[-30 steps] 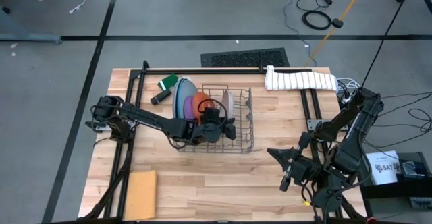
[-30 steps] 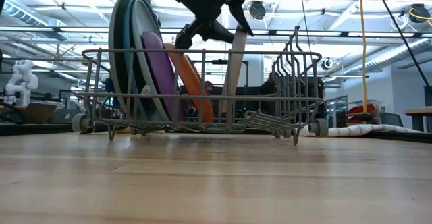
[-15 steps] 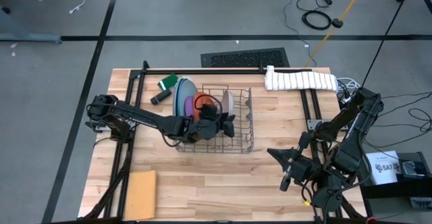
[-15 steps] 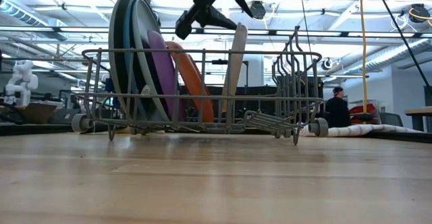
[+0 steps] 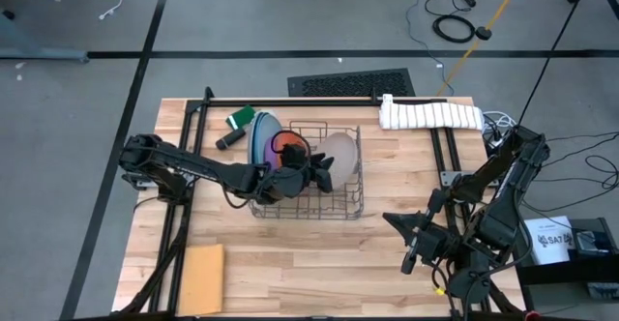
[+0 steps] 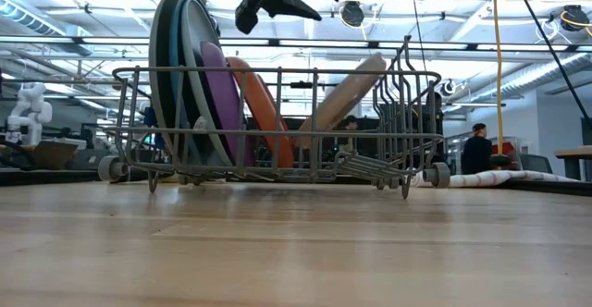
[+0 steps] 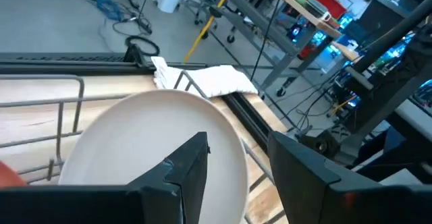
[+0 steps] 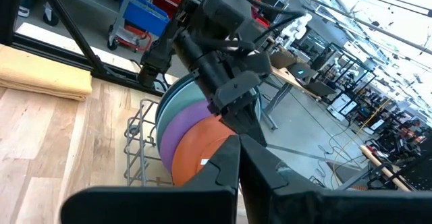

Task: Sort dishes
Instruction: Put the white plate into the green dish rack

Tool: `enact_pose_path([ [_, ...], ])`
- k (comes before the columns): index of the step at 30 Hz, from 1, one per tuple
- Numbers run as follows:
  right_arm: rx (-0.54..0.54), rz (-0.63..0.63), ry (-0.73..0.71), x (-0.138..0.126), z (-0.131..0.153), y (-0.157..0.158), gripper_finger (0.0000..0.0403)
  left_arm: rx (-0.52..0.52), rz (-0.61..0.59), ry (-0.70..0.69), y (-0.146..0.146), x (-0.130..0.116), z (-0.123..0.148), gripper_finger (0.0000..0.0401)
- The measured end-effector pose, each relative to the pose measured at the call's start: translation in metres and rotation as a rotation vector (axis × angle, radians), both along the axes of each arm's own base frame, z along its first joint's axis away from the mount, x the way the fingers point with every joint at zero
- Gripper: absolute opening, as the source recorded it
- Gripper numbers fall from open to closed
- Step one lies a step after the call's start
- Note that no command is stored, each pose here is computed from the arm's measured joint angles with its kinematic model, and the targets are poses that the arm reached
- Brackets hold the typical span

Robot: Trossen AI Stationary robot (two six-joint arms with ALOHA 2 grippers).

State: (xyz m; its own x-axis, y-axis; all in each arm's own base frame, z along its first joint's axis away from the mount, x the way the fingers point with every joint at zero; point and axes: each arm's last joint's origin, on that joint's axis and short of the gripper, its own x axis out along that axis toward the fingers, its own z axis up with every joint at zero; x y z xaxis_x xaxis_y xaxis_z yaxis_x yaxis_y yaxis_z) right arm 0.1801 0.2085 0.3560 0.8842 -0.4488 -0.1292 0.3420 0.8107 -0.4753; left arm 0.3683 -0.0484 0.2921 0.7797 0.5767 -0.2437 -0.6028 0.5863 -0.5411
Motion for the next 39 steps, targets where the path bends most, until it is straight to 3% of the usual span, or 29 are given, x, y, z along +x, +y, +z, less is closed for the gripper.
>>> enact_pose_path([
  [6,0.009,0.016,0.012,0.0,0.0,0.0,0.0,0.047,-0.03,0.022,0.0,-0.002,0.005,0.0157],
  [9,0.007,0.016,0.013,0.0,0.0,0.0,0.0,0.074,-0.16,0.062,-0.002,0.0,0.004,0.0157],
  [12,0.006,0.015,0.013,0.0,0.0,0.0,0.0,0.176,-0.317,0.145,-0.002,0.002,0.003,0.0157],
  [18,0.006,0.014,0.013,0.001,0.0,0.0,0.0,0.37,-0.436,0.231,-0.012,0.004,0.023,0.0157],
  [22,0.006,0.004,0.014,0.003,0.0,-0.002,0.0,0.349,-0.479,0.38,-0.012,0.001,0.026,0.0157],
  [28,0.009,-0.005,0.018,0.006,-0.001,-0.004,0.0,0.289,-0.597,0.438,-0.016,0.009,0.011,0.0157],
  [35,0.019,0.006,0.029,0.007,-0.001,-0.005,0.0,0.313,-0.618,0.509,-0.018,0.019,-0.01,0.0161],
  [39,0.019,0.006,0.029,0.007,-0.001,-0.005,0.0,0.353,-0.63,0.532,-0.019,0.02,-0.013,0.0187],
])
